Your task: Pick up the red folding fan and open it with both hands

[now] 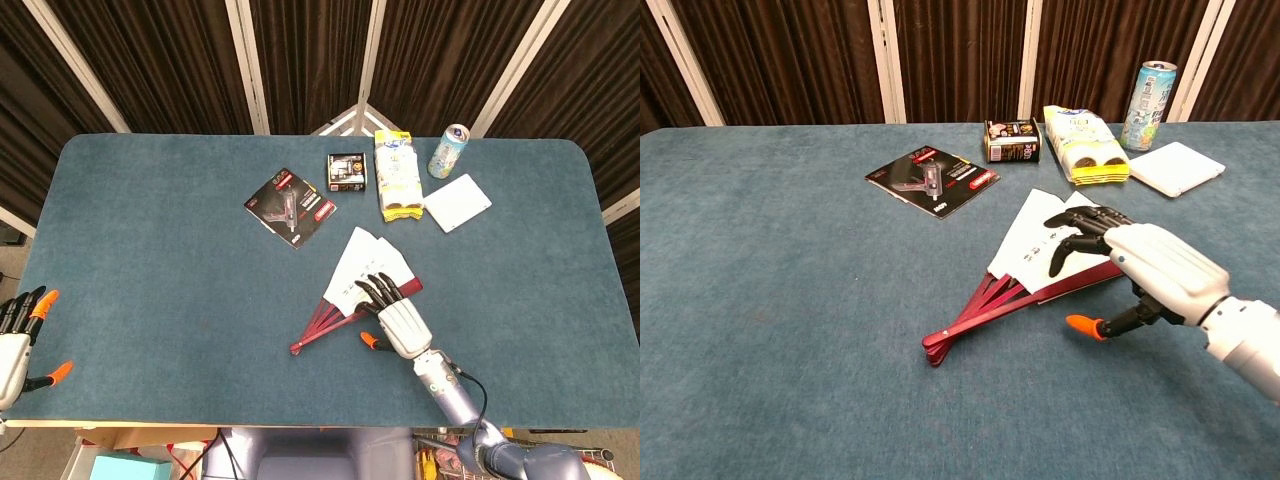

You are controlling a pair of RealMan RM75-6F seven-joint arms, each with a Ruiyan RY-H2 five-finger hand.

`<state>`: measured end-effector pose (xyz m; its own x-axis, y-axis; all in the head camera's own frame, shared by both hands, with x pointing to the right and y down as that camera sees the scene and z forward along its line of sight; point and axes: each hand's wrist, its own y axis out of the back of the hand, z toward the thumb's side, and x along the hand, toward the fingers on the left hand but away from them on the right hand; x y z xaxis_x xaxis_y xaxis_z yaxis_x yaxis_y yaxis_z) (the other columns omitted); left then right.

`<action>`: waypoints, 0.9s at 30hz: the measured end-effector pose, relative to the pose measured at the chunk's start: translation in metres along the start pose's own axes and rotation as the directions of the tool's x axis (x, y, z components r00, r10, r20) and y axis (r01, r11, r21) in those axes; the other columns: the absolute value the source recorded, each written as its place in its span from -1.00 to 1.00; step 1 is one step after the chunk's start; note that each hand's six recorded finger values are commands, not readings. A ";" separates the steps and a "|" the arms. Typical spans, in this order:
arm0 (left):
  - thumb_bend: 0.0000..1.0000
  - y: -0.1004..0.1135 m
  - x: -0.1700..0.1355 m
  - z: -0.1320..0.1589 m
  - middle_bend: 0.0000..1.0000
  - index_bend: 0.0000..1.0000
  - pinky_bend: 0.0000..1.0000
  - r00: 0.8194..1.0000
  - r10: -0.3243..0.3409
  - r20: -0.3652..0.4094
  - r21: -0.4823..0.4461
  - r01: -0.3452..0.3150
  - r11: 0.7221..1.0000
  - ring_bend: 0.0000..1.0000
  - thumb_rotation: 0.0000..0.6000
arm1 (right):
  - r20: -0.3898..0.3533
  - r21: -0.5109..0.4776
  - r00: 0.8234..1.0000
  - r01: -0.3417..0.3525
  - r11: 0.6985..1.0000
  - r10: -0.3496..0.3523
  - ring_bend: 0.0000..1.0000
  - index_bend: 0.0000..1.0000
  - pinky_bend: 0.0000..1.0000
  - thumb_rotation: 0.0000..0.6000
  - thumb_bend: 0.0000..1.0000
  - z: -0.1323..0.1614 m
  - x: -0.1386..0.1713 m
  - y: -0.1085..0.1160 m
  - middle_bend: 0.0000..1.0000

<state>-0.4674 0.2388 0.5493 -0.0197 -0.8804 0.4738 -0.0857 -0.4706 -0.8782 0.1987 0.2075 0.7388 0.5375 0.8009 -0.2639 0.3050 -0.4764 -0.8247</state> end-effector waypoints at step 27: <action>-1.00 0.000 0.000 -0.002 -1.00 -1.00 -1.00 1.000 -0.003 -0.010 -0.007 0.003 1.000 -1.00 1.00 | 0.017 -0.068 1.000 0.006 0.998 -0.005 -0.90 -0.12 -1.00 1.00 -0.47 0.018 -0.003 -0.025 -0.66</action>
<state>-0.4694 0.2388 0.5493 -0.0293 -0.8782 0.4773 -0.0927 -0.4731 -0.8761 0.1757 0.2235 0.7510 0.5225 0.8093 -0.2685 0.3607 -0.4951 -0.7904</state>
